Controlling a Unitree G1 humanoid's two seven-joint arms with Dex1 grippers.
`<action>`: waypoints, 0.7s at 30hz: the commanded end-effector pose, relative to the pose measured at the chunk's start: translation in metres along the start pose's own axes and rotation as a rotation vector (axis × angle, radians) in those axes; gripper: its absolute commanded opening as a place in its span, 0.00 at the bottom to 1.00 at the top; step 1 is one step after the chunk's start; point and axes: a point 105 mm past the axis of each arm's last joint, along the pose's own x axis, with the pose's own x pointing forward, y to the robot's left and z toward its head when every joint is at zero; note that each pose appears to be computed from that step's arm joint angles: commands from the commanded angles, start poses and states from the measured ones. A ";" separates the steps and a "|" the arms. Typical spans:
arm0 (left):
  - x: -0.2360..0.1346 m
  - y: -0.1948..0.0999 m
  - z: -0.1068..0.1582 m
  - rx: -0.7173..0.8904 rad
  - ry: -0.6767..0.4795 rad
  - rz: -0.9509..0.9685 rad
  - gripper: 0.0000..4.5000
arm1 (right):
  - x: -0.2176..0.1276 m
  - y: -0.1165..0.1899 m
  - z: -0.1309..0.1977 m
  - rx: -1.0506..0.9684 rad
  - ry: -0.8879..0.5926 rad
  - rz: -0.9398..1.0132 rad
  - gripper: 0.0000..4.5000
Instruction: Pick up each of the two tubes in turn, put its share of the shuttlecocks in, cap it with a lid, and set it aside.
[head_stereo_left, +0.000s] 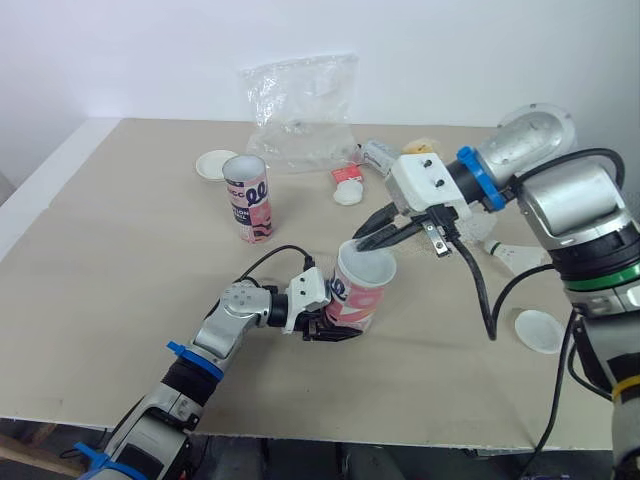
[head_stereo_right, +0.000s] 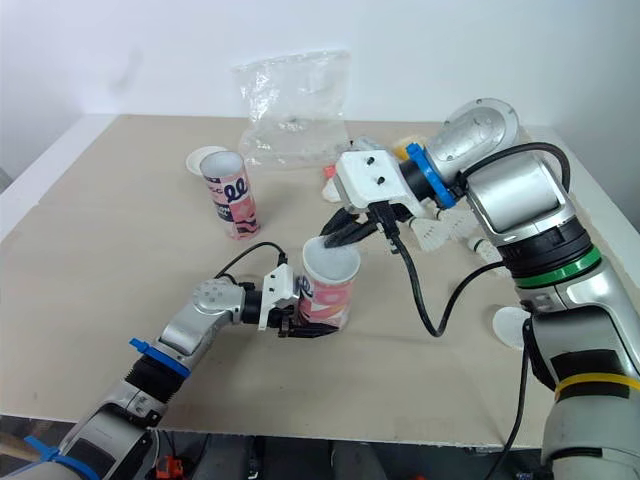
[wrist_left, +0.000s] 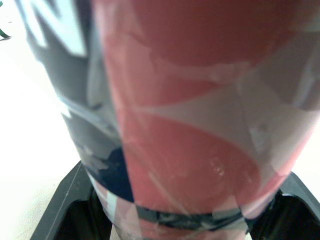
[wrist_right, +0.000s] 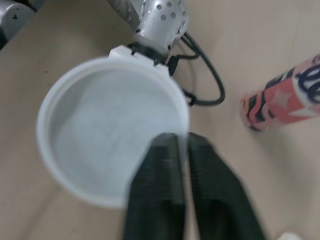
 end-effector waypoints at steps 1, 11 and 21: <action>-0.003 -0.003 -0.027 -0.070 0.101 0.011 0.64 | -0.006 0.003 0.006 -0.015 -0.006 0.026 0.54; -0.003 -0.004 -0.027 -0.073 0.096 0.015 0.64 | -0.038 -0.014 0.033 0.226 -0.343 -0.159 0.54; -0.006 -0.003 -0.026 -0.073 0.098 0.017 0.64 | -0.020 0.019 0.025 0.384 -0.395 -0.089 0.03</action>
